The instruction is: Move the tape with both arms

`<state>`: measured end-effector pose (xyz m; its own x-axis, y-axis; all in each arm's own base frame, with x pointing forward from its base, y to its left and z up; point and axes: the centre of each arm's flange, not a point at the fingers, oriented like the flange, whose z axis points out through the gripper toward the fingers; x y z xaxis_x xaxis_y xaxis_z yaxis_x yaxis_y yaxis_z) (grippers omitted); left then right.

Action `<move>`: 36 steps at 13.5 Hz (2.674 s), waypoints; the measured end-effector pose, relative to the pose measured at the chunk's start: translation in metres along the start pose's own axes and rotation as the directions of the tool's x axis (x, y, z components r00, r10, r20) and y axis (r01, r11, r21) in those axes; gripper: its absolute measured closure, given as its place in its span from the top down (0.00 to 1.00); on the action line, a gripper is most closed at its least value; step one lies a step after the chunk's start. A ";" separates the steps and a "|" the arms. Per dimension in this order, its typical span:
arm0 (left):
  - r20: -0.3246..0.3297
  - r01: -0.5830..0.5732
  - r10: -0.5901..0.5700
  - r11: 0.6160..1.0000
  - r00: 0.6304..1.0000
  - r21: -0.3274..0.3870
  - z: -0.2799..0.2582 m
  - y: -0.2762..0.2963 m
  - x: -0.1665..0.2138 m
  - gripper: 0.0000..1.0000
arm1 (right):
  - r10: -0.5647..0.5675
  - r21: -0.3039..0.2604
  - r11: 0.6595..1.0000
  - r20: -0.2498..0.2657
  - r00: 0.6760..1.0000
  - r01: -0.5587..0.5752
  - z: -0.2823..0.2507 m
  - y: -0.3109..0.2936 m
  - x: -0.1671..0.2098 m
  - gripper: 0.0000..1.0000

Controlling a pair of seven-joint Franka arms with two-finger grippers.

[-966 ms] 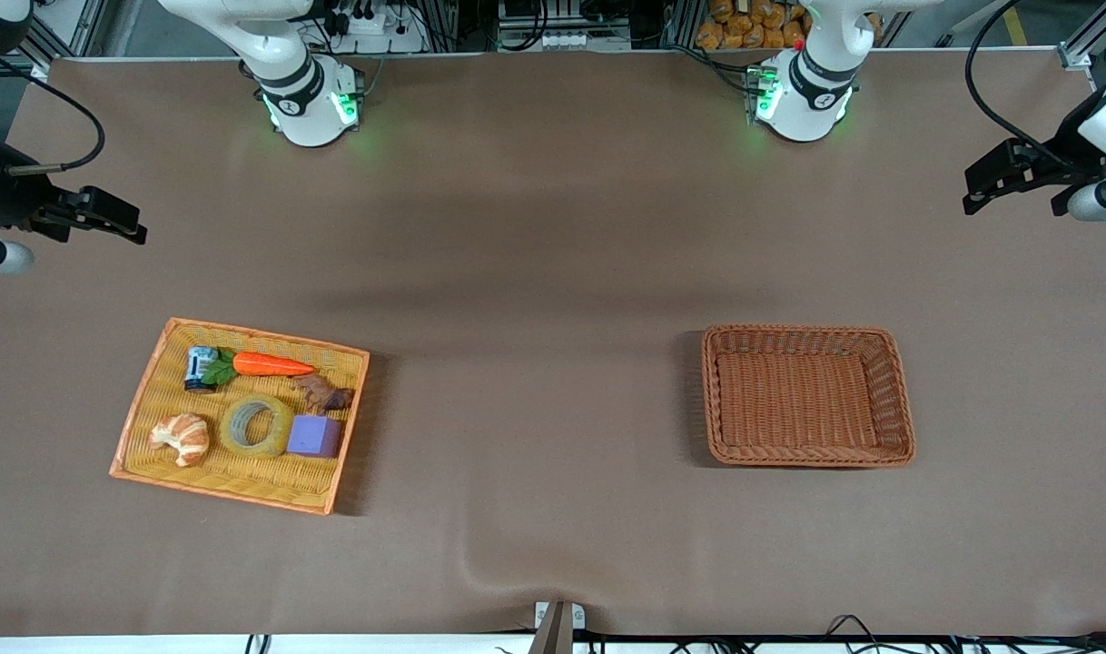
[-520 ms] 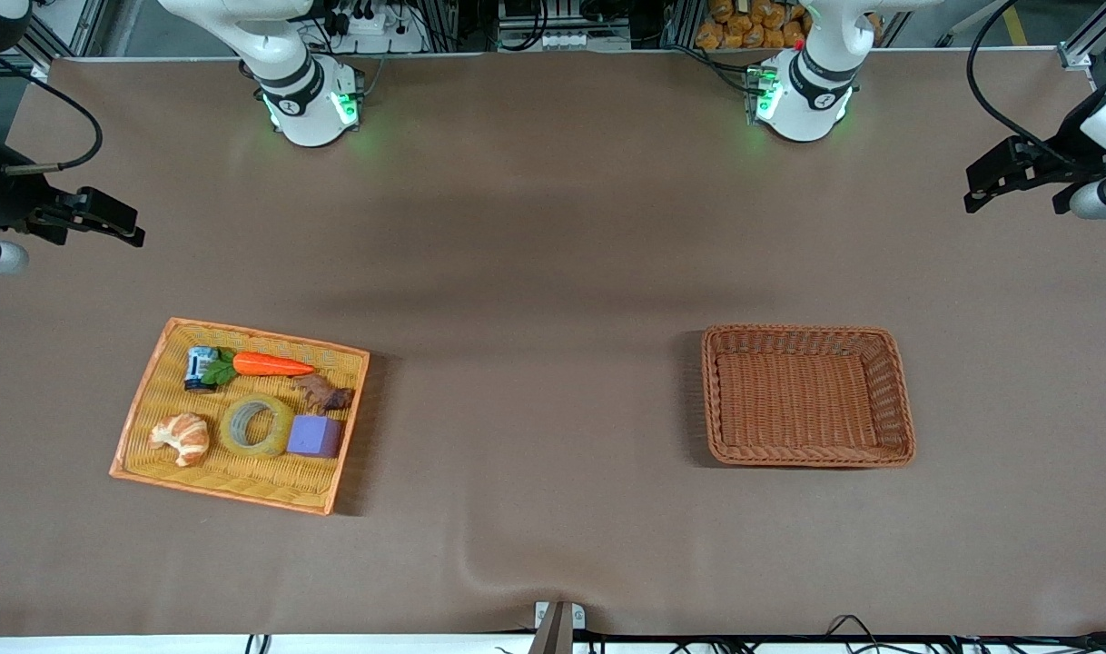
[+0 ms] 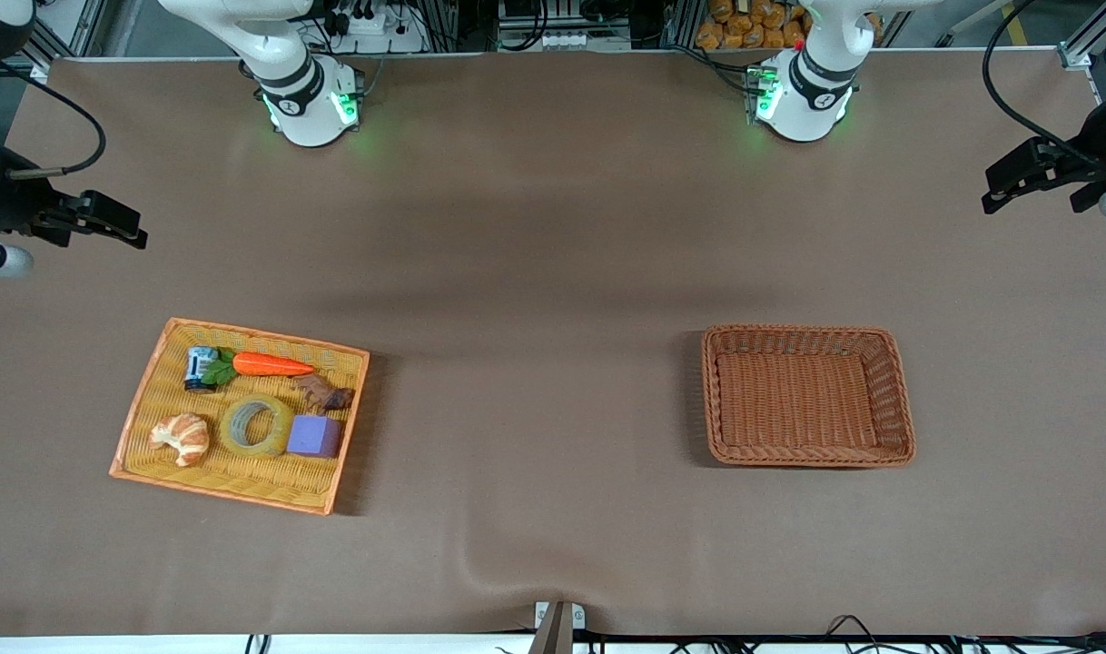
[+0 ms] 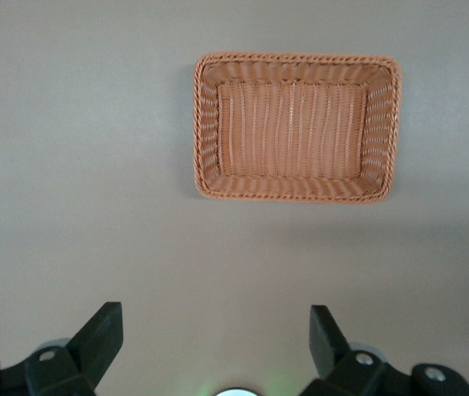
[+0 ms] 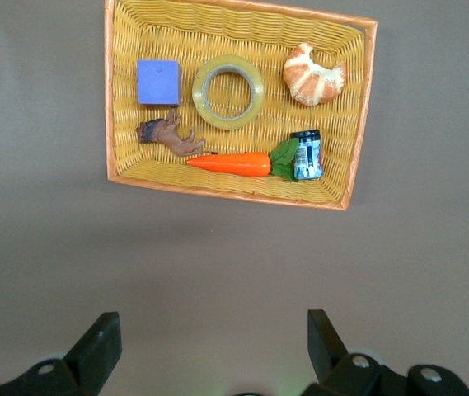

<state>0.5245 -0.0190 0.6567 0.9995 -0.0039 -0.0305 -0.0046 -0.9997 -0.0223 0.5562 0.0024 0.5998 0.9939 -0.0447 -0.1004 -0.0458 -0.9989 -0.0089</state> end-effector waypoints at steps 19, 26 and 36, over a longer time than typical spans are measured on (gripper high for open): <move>0.076 0.005 -0.004 1.000 0.997 -0.014 0.020 0.013 -0.001 1.00 | 0.120 0.005 0.993 -0.021 0.993 -0.119 0.334 0.051 0.167 1.00; 0.076 0.006 -0.005 1.000 0.997 -0.014 0.020 0.013 -0.001 1.00 | 0.217 0.055 0.974 0.021 0.976 -0.218 0.359 0.062 0.166 1.00; 0.078 -0.007 0.008 1.000 0.997 -0.013 0.021 0.020 -0.001 1.00 | 0.241 0.073 0.968 0.012 0.971 -0.241 0.386 0.066 0.163 0.91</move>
<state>0.5226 -0.0382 0.6352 0.9941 -0.0099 -0.1083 -0.0110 -0.9999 -0.0089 0.6769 -0.0654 0.1989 0.9524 -0.2838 -0.1113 -0.2912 -0.9550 -0.0571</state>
